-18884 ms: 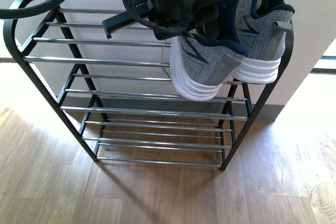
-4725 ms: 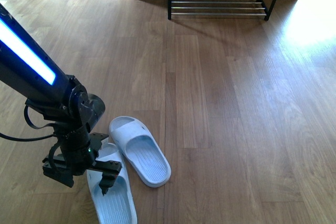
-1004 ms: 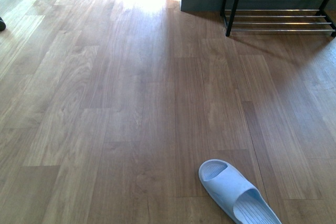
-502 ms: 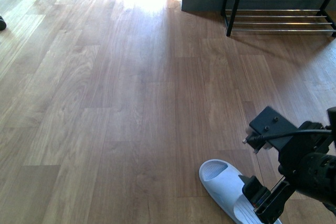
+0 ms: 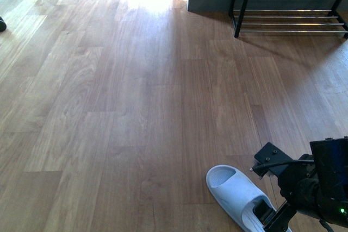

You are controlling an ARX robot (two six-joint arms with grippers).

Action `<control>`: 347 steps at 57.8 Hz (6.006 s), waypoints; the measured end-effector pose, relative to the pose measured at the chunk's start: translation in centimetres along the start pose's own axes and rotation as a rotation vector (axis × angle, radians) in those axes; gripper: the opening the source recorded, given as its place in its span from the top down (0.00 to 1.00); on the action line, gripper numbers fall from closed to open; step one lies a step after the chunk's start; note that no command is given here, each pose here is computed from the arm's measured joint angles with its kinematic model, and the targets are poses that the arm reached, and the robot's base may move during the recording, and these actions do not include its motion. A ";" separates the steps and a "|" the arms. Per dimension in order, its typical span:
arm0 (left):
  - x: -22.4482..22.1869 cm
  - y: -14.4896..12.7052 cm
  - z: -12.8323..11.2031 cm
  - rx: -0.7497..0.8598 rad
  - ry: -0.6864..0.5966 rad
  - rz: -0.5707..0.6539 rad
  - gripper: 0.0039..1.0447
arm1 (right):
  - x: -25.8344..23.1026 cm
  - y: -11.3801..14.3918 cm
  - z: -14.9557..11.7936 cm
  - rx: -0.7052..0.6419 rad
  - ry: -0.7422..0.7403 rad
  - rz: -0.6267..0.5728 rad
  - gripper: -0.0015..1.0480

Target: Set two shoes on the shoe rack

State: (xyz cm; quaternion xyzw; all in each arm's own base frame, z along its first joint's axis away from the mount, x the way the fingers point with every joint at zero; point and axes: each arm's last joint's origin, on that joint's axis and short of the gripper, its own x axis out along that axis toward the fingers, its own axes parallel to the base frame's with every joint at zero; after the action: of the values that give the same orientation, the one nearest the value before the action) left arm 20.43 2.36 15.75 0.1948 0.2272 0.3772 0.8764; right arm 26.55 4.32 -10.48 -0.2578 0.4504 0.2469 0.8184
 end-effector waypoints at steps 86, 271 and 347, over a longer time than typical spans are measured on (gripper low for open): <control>0.0 0.0 0.0 0.000 0.000 0.000 0.98 | 7.7 -1.0 -0.5 0.050 -0.035 -0.032 0.98; 0.0 0.0 0.0 0.000 0.001 0.001 0.98 | -32.5 1.7 7.4 -0.087 -0.915 -0.316 0.98; -0.1 -0.1 -0.1 0.007 0.002 -0.003 0.98 | -32.4 1.7 7.4 -0.084 -0.909 -0.320 0.98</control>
State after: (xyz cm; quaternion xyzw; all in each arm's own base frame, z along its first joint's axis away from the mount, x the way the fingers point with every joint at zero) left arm 20.36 2.30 15.62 0.1974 0.2296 0.3752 0.8761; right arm 14.65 4.73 20.61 -0.2225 -0.0085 0.2237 0.9489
